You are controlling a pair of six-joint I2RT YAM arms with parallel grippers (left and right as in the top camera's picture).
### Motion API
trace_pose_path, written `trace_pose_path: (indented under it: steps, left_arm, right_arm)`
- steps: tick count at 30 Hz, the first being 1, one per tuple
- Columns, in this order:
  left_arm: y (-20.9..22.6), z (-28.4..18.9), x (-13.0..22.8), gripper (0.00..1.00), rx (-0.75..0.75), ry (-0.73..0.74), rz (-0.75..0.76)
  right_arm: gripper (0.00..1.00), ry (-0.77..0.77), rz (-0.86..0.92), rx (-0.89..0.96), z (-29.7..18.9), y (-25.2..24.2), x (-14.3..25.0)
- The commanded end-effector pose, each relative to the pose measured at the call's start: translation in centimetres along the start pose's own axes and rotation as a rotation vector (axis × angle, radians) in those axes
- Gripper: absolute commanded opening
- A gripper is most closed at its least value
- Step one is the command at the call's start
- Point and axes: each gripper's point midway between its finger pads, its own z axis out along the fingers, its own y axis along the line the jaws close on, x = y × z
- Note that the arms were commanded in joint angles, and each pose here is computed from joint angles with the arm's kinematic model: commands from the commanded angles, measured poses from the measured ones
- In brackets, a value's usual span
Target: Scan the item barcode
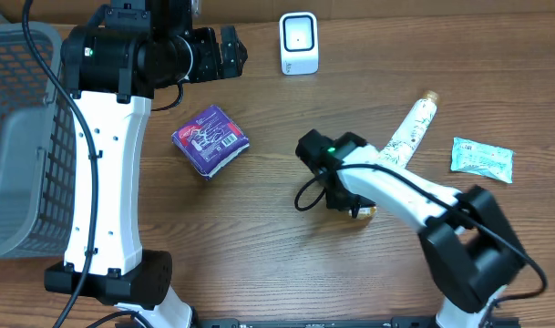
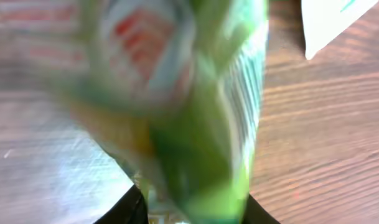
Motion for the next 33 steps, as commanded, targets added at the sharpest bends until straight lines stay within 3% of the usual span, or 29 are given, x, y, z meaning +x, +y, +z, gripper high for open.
trace_pose_path:
  steps: [1, 8, 17, 23, 26, 33]
  left_arm:
    - [-0.2, 0.3, 0.1, 1.00, 0.004, 0.005, 0.016]
    - [-0.2, 0.3, 0.1, 0.99, 0.004, 0.005, 0.016]
    - [-0.2, 0.3, 0.1, 1.00, 0.004, 0.005, 0.016]
    - [-0.2, 0.3, 0.1, 1.00, 0.004, 0.005, 0.017]
    - [-0.2, 0.3, 0.1, 1.00, 0.004, 0.005, 0.017]
    - [-0.2, 0.3, 0.1, 0.99, 0.004, 0.005, 0.017]
  right_arm:
    - [0.24, -0.024, -0.022, 0.070, 0.5, -0.5, -0.6]
    - [0.41, 0.014, -0.066, -0.042, -0.2, 2.9, 1.0]
    - [0.69, -0.043, -0.171, -0.075, -2.7, 6.5, 2.5]
    - [0.71, -0.131, -0.161, -0.175, -7.1, 8.9, 0.1]
    - [0.79, -0.158, -0.157, -0.238, -8.2, 10.3, -0.6]
    - [0.83, -0.025, 0.179, -0.227, -7.0, 7.3, -1.0]
